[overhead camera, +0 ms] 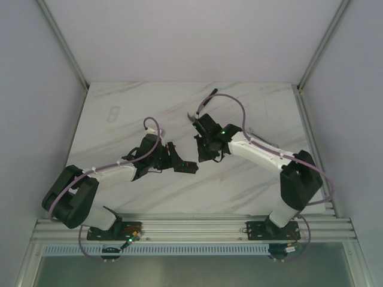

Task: Snap on the fuse box
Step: Install the fuse at the fuse box base.

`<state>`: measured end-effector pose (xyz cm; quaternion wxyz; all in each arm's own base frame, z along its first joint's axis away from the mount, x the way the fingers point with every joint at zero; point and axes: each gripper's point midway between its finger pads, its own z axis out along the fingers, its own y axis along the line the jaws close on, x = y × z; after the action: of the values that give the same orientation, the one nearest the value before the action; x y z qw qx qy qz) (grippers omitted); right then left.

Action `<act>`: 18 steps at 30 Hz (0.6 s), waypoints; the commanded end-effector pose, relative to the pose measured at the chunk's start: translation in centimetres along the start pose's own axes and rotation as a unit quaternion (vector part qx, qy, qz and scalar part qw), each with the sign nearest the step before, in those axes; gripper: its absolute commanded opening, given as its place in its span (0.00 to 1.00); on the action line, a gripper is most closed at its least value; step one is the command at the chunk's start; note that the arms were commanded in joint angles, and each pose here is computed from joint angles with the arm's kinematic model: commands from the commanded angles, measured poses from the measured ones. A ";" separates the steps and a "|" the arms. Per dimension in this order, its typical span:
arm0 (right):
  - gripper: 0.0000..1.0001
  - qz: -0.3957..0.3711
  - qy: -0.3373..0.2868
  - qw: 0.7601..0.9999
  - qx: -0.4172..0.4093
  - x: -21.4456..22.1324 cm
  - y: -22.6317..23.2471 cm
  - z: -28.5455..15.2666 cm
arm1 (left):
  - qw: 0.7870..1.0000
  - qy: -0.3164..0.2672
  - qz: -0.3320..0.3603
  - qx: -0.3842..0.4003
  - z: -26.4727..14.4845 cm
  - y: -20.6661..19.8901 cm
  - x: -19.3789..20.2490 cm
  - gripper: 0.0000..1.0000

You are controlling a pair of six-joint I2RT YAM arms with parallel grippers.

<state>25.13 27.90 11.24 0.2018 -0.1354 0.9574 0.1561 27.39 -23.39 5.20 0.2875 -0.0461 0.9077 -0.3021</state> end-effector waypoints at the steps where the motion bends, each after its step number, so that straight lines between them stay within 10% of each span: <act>1: 0.00 0.026 0.037 0.998 0.040 0.9 -0.4 0.8 | 0.999 0.017 -0.044 0.002 0.1 0.1 1.3 0.66; 18: 0.00 0.004 0.040 0.996 0.077 0.7 -0.3 2.1 | 0.995 0.016 -0.100 0.013 0.7 -1.8 3.8 0.66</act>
<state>24.90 28.33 8.67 0.1632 -0.1171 0.9750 0.0946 24.21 -26.68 4.33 0.2354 -0.0973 0.9031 -0.3457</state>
